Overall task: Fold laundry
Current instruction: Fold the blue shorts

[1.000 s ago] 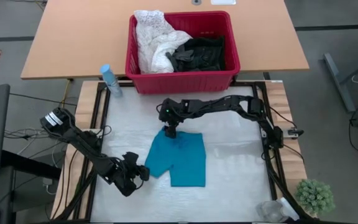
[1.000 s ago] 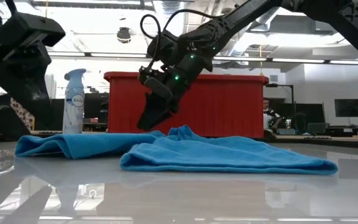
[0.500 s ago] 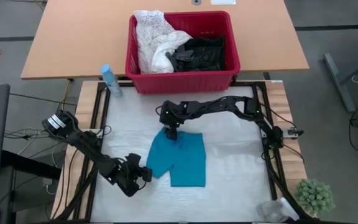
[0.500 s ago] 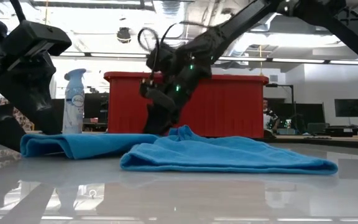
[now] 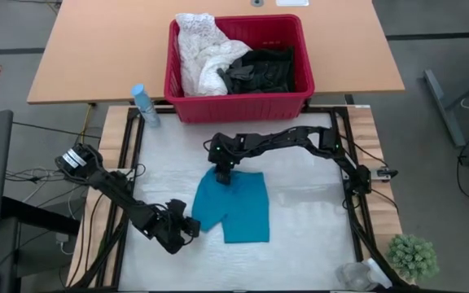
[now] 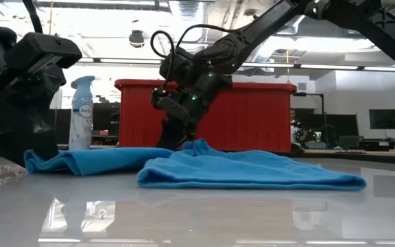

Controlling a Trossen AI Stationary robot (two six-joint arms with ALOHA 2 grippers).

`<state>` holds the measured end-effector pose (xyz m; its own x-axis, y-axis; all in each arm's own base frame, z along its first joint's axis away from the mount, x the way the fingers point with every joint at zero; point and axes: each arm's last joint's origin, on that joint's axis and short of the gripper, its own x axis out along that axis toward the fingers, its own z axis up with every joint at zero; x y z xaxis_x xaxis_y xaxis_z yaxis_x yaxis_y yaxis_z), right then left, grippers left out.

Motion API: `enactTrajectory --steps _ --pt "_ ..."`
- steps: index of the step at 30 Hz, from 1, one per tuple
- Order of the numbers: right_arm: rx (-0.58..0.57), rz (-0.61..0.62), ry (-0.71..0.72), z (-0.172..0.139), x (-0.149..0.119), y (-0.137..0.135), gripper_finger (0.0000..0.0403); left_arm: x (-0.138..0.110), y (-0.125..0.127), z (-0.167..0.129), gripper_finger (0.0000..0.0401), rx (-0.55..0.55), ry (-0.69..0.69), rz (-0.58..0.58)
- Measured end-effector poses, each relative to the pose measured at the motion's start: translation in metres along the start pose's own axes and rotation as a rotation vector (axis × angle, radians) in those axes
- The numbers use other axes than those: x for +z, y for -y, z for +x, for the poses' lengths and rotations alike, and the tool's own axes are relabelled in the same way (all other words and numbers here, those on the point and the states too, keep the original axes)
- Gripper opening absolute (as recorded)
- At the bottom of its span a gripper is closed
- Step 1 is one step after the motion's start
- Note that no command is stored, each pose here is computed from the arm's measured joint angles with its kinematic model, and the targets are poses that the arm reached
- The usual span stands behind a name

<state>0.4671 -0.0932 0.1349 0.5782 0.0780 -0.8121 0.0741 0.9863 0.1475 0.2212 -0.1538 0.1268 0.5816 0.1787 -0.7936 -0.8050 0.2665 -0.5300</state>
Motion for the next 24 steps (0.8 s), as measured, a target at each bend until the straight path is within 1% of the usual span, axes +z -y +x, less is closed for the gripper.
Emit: enactTrajectory --steps 3,4,8,13,20,24 --pt "-0.001 0.031 0.002 -0.002 0.001 0.002 0.0025 0.003 0.0 0.002 0.0018 0.005 0.004 -0.009" --pt "-0.003 0.038 0.0 -0.004 0.001 0.004 0.0024 0.004 0.001 0.002 0.001 0.006 0.007 -0.009" --pt "-0.012 0.046 -0.009 -0.016 0.012 0.01 0.0023 0.01 0.003 0.005 0.0007 0.005 0.024 -0.007" --pt "-0.031 0.053 0.05 -0.036 0.036 0.021 0.0023 0.023 0.008 0.001 0.0002 -0.001 0.044 0.026" --pt "-0.046 0.062 0.084 -0.056 0.054 0.029 0.0023 0.052 0.011 -0.014 0.0001 0.019 0.085 0.093" --pt "-0.052 0.074 0.067 -0.061 0.055 0.033 0.0023 0.071 0.014 -0.026 0.0001 -0.004 0.136 0.1"
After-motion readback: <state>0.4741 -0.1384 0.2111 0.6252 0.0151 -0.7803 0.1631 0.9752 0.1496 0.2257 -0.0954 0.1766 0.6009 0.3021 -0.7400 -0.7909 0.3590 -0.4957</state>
